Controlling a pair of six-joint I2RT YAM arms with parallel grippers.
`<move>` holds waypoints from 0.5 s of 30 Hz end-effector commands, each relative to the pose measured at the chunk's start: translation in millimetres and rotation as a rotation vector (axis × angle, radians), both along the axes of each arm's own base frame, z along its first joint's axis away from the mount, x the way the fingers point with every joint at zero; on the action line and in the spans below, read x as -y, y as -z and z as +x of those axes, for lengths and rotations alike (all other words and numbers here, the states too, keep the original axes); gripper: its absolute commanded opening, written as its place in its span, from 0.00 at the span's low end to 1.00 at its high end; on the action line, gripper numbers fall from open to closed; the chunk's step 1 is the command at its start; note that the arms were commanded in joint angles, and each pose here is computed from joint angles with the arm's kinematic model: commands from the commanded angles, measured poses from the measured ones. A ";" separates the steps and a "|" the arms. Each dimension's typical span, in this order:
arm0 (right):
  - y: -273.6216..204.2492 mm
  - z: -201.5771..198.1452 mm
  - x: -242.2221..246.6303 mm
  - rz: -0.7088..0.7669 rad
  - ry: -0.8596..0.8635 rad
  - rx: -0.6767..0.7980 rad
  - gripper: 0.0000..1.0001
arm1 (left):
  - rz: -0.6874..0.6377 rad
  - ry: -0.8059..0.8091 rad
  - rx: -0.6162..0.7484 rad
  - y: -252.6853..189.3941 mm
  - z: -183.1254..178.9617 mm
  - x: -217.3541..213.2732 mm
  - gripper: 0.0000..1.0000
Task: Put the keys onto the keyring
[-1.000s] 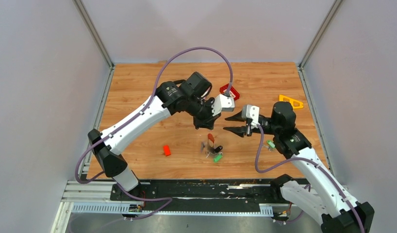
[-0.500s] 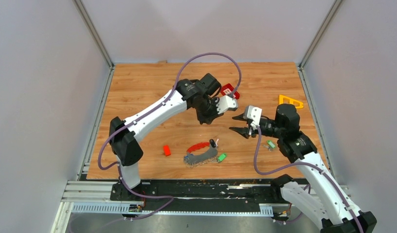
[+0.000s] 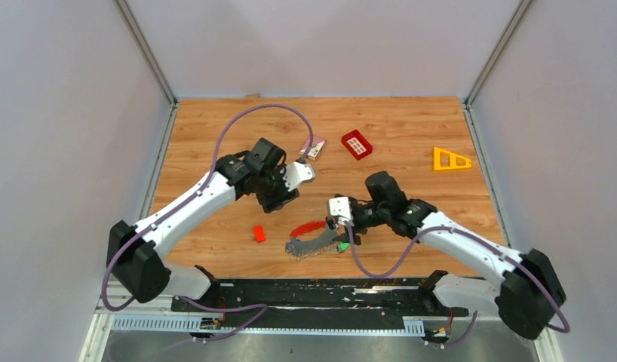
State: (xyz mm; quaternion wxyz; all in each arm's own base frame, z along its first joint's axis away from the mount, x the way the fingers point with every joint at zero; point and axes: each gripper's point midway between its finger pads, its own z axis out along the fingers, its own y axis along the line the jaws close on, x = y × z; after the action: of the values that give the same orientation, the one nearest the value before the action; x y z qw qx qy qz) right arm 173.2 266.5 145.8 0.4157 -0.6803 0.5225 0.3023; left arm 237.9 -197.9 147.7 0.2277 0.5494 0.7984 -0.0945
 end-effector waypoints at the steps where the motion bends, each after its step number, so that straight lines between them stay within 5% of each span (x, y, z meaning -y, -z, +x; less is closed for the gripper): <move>1: 5.3 34.2 -24.5 -0.016 0.051 0.092 0.72 | -0.058 -0.115 0.168 -24.6 26.7 -20.8 0.65; 5: 27.7 55.7 -37.2 -0.074 0.096 0.048 0.74 | -0.080 -0.194 0.208 -32.8 28.8 -46.3 0.80; 15: 72.9 80.7 -61.3 -0.219 0.090 -0.070 0.72 | -0.112 -0.272 0.288 -47.4 25.1 -70.3 0.85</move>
State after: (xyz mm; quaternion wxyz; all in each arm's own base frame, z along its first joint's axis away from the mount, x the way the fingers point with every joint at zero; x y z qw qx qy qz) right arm 247.1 319.7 78.9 0.3479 -0.6803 0.5937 0.2522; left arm 257.9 -131.6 182.2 0.3476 0.4508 0.8215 -0.0321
